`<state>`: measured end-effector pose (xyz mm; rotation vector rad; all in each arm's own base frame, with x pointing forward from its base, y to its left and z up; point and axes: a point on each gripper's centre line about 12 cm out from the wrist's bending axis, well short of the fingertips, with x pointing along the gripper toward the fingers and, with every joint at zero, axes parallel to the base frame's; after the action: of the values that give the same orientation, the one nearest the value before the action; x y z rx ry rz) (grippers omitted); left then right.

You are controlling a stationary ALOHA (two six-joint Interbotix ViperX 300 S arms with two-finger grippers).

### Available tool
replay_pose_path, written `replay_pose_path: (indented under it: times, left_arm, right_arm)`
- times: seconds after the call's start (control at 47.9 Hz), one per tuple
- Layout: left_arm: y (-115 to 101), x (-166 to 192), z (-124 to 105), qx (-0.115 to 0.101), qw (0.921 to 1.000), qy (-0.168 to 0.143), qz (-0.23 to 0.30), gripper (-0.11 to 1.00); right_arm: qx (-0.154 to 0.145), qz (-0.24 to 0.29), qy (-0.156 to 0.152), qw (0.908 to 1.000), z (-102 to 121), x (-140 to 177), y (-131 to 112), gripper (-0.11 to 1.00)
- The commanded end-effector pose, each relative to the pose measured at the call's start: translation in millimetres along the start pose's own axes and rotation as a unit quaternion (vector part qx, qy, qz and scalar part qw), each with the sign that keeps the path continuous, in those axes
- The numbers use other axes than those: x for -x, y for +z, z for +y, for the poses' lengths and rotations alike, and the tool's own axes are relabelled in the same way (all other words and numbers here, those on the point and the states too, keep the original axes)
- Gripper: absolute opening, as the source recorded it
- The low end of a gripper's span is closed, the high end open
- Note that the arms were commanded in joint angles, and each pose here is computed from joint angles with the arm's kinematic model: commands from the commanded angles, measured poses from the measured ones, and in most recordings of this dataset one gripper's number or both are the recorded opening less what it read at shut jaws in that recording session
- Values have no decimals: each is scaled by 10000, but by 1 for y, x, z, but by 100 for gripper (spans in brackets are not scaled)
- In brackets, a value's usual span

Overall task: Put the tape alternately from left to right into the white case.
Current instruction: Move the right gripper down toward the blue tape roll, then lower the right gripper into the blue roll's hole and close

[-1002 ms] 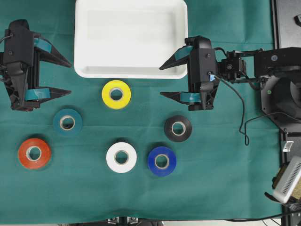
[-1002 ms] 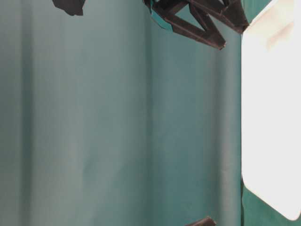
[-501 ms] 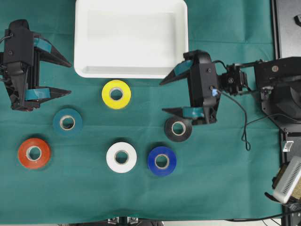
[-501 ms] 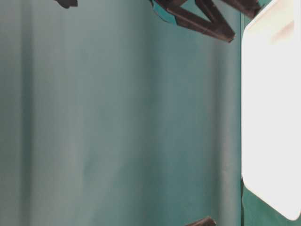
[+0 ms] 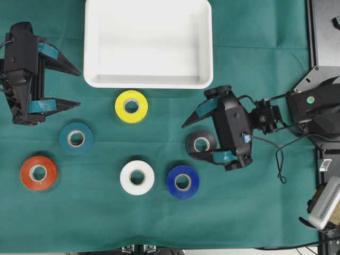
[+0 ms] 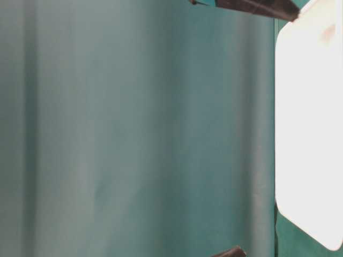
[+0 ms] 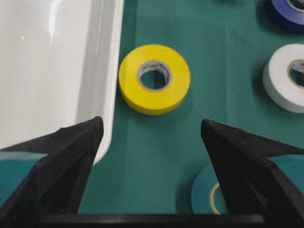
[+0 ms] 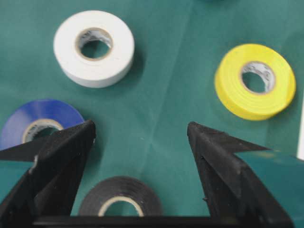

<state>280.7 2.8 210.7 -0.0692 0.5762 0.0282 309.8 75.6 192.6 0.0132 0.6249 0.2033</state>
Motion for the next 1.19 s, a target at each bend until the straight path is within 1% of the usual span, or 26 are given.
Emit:
replay_pose_path:
  times: [0.0,0.188,0.355,0.564,0.731,1.002,1.169]
  left_arm:
    - [10,2,0,-4,9999,-3,-154,62]
    - [12,2,0,4,9999,-5,-169,62]
    - [10,2,0,4,9999,-4,-154,62]
    - [10,1,0,4,9999,-3,-146,62]
    - [9,2,0,4,9999,-3,-138,62]
    - [9,2,0,4,9999,-3,-138,62]
    - [9,1,0,-4,9999,-2,-131,62]
  right_arm:
    - [36,-147,77,9999,6,0,12,84]
    - [84,-66,126,9999,11,-7,11,84]
    - [108,90,216,9997,19,-15,7,84]
    - [-83,594,193,9980,24,-34,1,84]
    - [-40,957,199,9952,31,-50,-3,84]
    - [-3,1190,217,9927,36,-67,-10,84]
    - [-78,1270,215,9916,39,-75,-13,84]
